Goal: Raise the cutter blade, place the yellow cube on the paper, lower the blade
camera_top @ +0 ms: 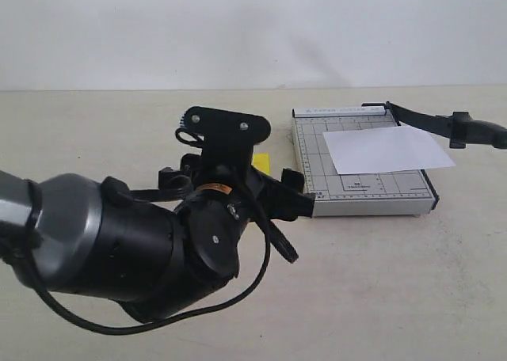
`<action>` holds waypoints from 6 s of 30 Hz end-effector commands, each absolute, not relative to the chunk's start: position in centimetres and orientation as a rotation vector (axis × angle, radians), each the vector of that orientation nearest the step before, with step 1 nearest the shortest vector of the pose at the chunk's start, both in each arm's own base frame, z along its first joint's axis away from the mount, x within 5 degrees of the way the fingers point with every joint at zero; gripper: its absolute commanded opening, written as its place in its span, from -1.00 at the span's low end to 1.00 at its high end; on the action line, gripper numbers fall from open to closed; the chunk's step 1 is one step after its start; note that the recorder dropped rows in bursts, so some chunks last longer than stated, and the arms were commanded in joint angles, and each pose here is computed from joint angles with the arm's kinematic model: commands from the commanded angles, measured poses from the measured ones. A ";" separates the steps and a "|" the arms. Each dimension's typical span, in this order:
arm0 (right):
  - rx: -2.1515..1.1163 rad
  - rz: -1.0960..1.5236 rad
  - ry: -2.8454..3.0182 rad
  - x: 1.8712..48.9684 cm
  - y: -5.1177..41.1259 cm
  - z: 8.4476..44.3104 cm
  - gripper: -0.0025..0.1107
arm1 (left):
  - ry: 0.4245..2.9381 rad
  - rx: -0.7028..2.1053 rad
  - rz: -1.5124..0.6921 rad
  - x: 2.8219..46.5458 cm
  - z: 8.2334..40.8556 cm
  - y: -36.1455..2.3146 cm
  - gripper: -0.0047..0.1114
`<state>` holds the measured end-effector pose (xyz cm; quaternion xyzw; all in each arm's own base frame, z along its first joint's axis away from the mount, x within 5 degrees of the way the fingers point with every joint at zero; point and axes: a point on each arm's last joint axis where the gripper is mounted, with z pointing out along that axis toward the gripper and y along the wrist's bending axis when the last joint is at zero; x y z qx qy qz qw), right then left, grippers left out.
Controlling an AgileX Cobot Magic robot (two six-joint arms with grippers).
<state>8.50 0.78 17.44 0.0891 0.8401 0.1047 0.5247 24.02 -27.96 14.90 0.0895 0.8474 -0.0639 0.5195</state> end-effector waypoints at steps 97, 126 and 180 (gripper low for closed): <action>0.233 0.259 2.020 8.4 0.8 17.2 -0.96 | 1.838 1.079 -0.378 40.6 13.6 -38.4 0.73; 0.233 0.259 2.020 8.4 0.8 17.2 -0.96 | 2.208 0.516 -0.905 37.0 21.0 -36.9 -0.81; 0.243 0.266 2.019 8.4 0.8 17.2 -0.96 | 1.691 0.059 -0.192 6.3 28.4 -0.8 -0.84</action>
